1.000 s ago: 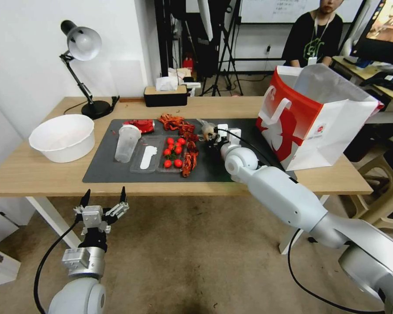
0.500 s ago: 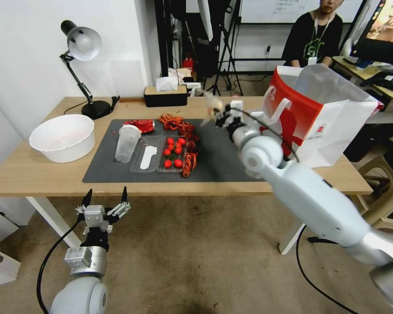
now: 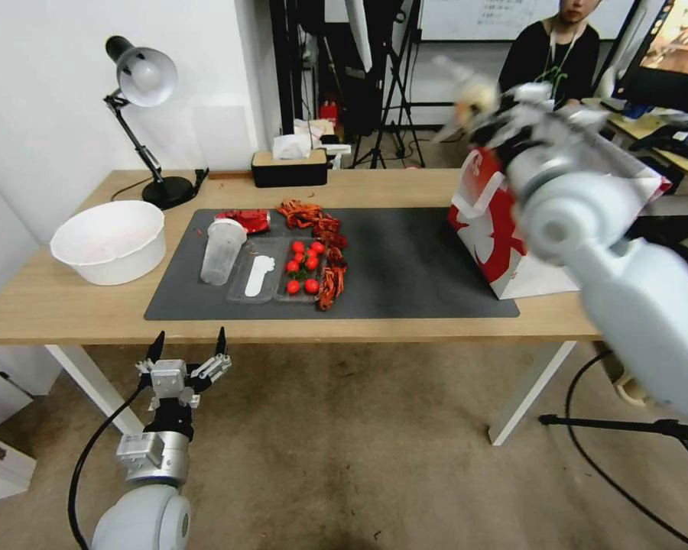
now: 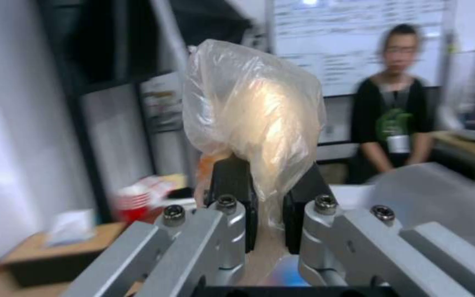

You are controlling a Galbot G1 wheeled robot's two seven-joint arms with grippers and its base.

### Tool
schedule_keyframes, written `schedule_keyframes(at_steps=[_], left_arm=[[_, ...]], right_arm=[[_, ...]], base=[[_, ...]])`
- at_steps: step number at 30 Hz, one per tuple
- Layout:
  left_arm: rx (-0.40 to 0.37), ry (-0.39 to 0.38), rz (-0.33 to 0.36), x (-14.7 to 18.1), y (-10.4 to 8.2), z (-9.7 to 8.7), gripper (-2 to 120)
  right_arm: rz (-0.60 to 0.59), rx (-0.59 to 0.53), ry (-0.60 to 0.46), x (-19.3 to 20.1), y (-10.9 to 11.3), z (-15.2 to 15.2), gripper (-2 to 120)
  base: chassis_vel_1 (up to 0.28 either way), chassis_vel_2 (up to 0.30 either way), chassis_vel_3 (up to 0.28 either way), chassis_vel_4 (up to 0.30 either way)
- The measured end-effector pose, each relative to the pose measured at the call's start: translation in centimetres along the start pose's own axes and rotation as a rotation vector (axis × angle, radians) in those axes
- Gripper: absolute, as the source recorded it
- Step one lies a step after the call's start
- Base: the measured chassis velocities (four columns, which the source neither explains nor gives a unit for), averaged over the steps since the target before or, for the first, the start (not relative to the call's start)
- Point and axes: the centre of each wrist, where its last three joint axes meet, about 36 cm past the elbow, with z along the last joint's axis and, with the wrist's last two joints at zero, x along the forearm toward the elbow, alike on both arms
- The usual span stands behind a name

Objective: Pick up the trash from the table and place it into the takeout bag.

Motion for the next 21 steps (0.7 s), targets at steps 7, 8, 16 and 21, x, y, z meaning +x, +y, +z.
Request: schedule_keyframes(at_steps=[7,8,16,21], left_arm=[[-0.001,0.000,0.002,0.0,-0.1,0.0,100],[0.000,0.000,0.003,0.0,-0.1,0.0,100],[0.000,0.000,0.011,0.0,-0.4,0.0,100],[-0.004,0.002,0.015,0.1,-0.4,-0.1,100]], right_arm=[[0.057,0.005,0.007,-0.2,-1.4,-0.6,5],[0.076,0.008,0.014,-0.2,-1.8,-0.7,5],[0.198,0.033,0.133,-0.6,-4.5,0.9,17],[0.232,0.029,0.190,-0.8,-5.1,2.6,36]], base=[[0.000,0.000,0.000,0.000],[0.000,0.000,0.000,0.000],[0.000,0.000,0.000,0.000],[0.000,0.000,0.000,0.000]])
